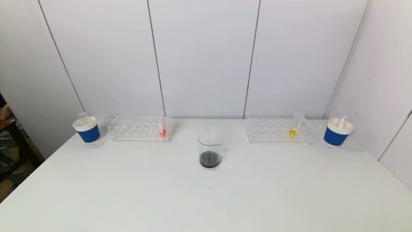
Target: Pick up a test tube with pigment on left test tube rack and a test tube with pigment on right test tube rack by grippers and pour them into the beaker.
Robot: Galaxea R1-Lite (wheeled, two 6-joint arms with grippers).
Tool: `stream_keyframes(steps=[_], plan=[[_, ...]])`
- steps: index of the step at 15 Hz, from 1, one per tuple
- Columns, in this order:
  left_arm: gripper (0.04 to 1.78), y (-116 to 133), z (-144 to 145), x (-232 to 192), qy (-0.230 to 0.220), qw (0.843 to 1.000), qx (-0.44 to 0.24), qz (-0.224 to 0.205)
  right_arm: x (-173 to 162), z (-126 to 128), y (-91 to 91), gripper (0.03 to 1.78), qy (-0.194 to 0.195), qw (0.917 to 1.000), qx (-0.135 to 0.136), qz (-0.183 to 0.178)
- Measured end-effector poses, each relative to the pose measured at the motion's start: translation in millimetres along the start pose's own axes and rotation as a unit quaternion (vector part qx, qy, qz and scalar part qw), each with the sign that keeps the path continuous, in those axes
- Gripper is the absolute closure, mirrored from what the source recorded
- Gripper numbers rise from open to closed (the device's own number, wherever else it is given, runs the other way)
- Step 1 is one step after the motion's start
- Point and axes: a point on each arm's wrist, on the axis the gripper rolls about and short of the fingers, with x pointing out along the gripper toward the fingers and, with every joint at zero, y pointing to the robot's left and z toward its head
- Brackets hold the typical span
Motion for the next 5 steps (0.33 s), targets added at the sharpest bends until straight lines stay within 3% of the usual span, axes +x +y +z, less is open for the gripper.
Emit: stream_keyframes(steps=[5], plan=[[0.06,0.0,0.0,0.0,0.0,1.0,0.0,0.0,0.0,0.1,0.0,0.04,-0.001,1.0,0.001,0.0]])
